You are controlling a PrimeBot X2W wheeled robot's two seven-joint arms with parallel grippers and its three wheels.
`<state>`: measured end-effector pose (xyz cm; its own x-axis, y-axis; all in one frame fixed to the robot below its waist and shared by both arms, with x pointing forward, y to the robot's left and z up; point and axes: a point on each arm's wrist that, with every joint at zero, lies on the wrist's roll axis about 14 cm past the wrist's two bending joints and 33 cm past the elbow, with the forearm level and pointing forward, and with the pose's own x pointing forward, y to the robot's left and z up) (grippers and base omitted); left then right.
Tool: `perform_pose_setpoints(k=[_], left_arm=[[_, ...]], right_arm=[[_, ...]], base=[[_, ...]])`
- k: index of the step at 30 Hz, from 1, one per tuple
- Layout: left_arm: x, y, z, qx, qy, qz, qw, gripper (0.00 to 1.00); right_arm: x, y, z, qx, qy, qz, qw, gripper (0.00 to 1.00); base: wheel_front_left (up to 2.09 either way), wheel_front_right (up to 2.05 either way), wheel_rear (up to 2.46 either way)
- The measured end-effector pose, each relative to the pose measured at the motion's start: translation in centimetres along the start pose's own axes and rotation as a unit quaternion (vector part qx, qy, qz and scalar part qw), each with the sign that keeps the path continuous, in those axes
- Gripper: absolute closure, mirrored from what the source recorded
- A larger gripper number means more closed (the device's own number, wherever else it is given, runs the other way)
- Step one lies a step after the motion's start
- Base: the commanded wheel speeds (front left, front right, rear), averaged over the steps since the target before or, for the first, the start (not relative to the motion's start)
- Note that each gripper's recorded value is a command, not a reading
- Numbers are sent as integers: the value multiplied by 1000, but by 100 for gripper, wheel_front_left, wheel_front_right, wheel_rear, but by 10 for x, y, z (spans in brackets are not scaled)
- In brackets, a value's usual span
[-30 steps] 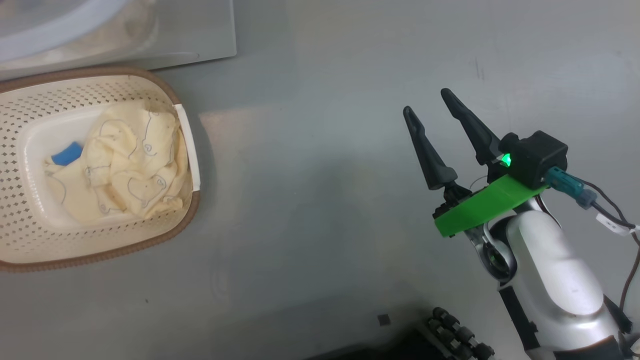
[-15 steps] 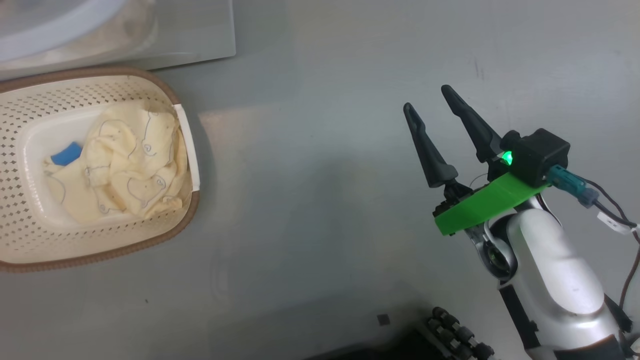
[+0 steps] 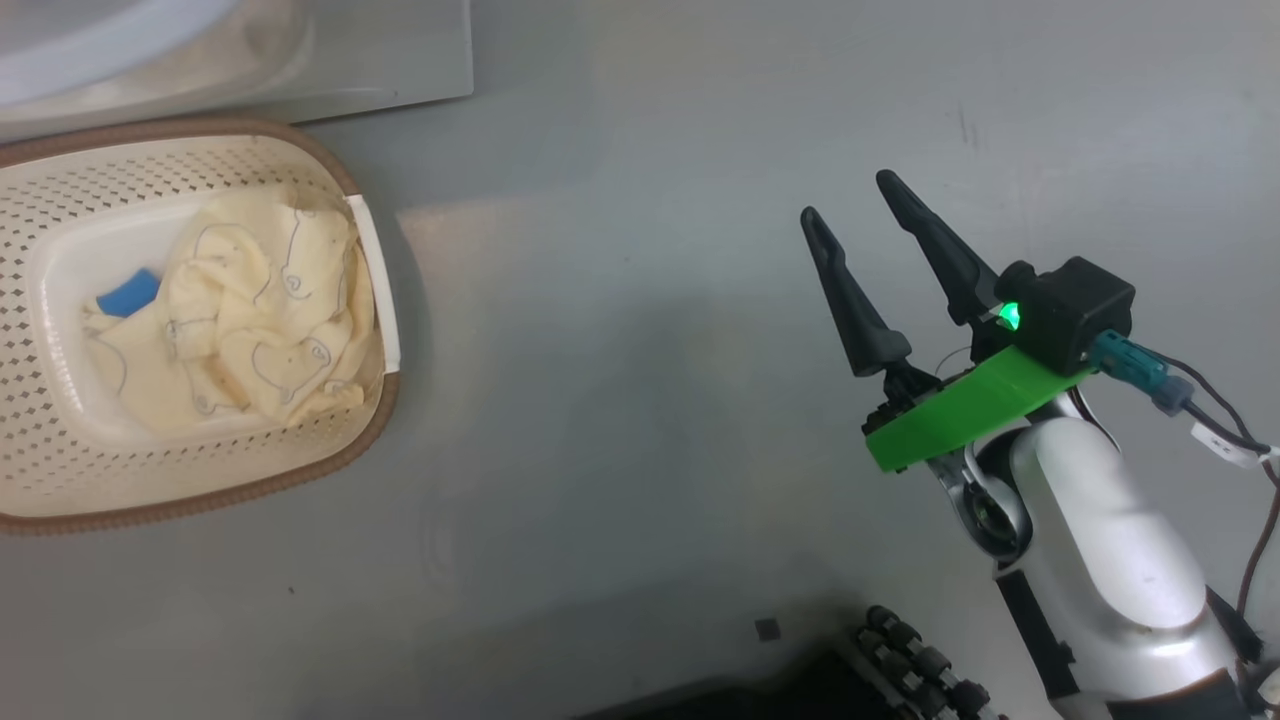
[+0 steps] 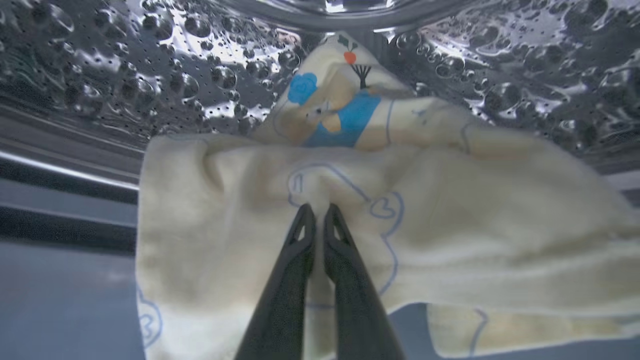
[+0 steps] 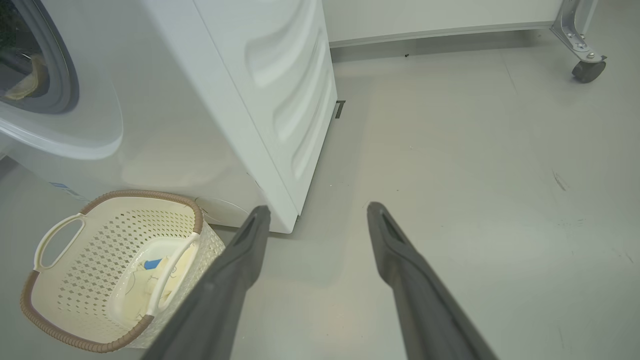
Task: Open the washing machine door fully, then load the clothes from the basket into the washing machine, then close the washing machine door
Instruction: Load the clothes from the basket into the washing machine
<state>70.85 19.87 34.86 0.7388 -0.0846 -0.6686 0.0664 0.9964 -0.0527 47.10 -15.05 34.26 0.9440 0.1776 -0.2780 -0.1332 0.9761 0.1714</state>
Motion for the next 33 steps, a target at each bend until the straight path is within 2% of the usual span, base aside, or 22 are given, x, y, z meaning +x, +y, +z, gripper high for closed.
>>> perform_pose_setpoints(k=[6,12,24,33], left_arm=[[-1,-3,45,-2,-107,-7,994,100],[3,-8,72,-1,-181,-17,983,100],[32,-18,98,13,-231,-29,973,100],[51,-32,110,38,-288,-41,956,100]], right_arm=[[4,1,-3,0,1,2,1000,0],[8,0,-11,1,9,5,1000,0],[13,-10,-39,5,38,-4,999,0],[12,-15,-58,11,59,-10,998,0]], base=[[0,0,0],[0,0,0],[0,0,0],[0,0,0]])
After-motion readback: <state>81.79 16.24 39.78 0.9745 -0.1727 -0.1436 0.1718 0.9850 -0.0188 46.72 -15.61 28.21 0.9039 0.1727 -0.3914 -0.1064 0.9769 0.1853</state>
